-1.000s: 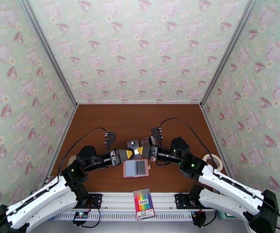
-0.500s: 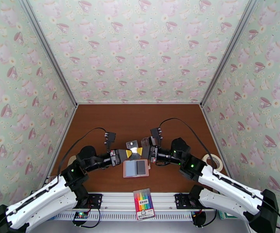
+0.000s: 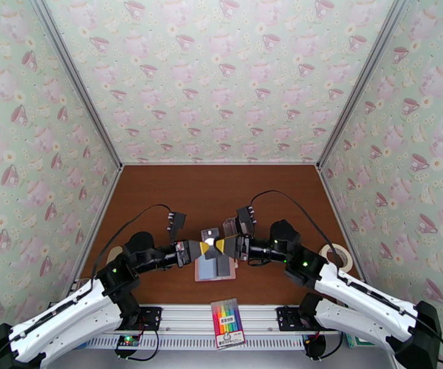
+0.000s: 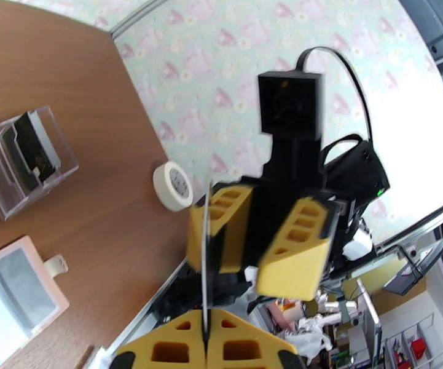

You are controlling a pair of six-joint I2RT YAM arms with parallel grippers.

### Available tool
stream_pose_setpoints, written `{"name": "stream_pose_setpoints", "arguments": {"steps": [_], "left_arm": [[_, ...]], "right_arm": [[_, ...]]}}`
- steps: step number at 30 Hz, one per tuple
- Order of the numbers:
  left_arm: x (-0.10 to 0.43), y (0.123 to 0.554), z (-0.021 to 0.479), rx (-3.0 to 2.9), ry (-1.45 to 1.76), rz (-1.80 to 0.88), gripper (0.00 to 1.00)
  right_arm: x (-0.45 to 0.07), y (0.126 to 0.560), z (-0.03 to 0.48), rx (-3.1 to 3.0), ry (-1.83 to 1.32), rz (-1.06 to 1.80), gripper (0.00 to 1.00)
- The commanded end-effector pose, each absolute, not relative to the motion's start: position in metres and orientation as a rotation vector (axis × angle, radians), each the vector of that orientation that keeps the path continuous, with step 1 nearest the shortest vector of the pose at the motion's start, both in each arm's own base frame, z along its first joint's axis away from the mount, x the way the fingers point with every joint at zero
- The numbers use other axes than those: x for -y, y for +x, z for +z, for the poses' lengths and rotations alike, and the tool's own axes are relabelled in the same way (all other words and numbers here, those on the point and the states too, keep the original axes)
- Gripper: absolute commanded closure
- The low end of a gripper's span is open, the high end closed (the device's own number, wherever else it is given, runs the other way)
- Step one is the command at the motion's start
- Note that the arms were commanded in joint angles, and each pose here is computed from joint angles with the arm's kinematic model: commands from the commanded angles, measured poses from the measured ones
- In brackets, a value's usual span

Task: Put the credit cards into the card holder

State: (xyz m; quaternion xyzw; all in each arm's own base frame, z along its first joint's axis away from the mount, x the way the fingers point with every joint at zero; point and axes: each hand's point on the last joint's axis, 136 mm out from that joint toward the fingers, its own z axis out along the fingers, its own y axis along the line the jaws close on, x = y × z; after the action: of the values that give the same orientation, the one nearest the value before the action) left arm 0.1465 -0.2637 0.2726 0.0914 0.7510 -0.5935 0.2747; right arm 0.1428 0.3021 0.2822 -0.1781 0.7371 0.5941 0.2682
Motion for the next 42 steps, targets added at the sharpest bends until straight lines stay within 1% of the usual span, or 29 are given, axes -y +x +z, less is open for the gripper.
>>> {"name": "stream_pose_setpoints", "arguments": {"steps": [1,7,12,20,27,32,42], "left_arm": [[0.260,0.127,0.285,-2.011,0.377,-1.609,1.00],[0.259,0.118,0.286,-2.011,0.408,-1.646,1.00],[0.264,0.117,0.293,-1.961,0.423,-1.700,1.00],[0.264,0.115,0.296,-1.943,0.432,-1.712,1.00],[0.271,0.113,0.295,-1.946,0.458,-1.732,1.00],[0.273,0.112,0.294,-1.952,0.474,-1.732,1.00],[0.274,0.112,0.293,-1.958,0.471,-1.732,1.00]], "right_arm": [[-0.296,0.121,0.293,-1.920,-0.634,1.618,0.65],[-0.293,0.108,0.302,-1.864,-0.698,1.671,0.67],[-0.298,0.110,0.293,-1.898,-0.697,1.676,0.67],[-0.300,0.111,0.287,-1.914,-0.710,1.673,0.67],[-0.302,0.108,0.290,-1.901,-0.730,1.697,0.74],[-0.300,0.106,0.293,-1.890,-0.742,1.698,0.76],[-0.301,0.104,0.292,-1.895,-0.754,1.710,0.82]]}}
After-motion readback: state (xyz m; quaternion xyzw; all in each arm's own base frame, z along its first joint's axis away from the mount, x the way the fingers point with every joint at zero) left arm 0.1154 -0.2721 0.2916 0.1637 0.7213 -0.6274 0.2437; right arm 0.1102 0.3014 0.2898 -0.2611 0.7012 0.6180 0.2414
